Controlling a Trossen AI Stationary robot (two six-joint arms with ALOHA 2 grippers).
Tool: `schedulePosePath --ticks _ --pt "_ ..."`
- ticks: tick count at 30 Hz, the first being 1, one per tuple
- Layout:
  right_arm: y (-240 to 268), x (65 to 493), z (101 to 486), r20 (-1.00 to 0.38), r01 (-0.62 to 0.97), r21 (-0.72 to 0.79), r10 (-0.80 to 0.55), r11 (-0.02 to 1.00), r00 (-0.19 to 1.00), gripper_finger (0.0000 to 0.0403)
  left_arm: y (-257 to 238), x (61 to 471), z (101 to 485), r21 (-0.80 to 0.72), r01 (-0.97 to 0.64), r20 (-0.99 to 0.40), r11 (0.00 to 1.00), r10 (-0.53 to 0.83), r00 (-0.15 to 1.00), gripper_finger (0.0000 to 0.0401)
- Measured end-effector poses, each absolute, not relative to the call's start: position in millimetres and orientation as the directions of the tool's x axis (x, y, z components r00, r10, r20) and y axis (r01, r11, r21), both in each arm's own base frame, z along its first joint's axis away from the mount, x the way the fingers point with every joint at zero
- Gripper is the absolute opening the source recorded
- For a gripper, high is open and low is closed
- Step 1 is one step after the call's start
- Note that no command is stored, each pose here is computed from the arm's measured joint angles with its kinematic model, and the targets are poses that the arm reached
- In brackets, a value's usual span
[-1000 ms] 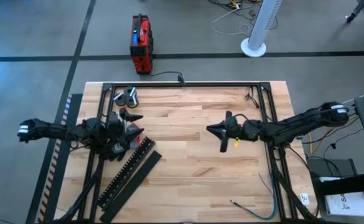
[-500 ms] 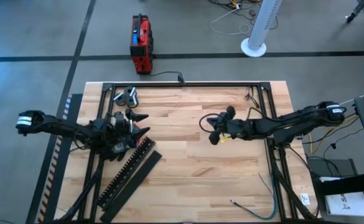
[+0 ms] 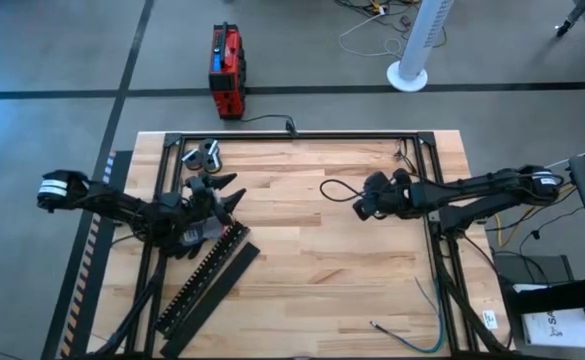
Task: Ziptie cables
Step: Wrap the cable wires with the black zip tie
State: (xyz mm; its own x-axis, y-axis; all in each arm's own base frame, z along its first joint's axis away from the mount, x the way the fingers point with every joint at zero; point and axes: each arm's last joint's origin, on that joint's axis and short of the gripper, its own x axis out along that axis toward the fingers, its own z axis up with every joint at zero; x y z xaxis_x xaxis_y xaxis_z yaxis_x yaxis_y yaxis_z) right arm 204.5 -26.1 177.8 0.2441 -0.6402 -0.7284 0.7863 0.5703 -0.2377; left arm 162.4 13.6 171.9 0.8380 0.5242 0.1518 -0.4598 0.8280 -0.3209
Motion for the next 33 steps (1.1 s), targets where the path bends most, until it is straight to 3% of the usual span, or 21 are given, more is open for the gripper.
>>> schedulePosePath --ticks 6,17,33 --pt "-39 188 169 -0.734 0.836 -0.311 -0.673 0.452 0.090 0.0018 13 192 186 -0.315 -0.465 0.153 0.827 0.528 0.835 0.0311" --pt "-61 163 163 -0.748 0.873 -0.400 -0.650 0.279 -0.135 0.0018 13 272 189 -0.095 -0.525 0.017 0.846 0.528 0.849 0.0311" --pt "-89 140 152 -0.878 0.842 -0.423 -0.380 0.335 -0.290 0.0018 12 345 208 0.072 -0.529 -0.243 0.846 0.529 0.813 0.0311"
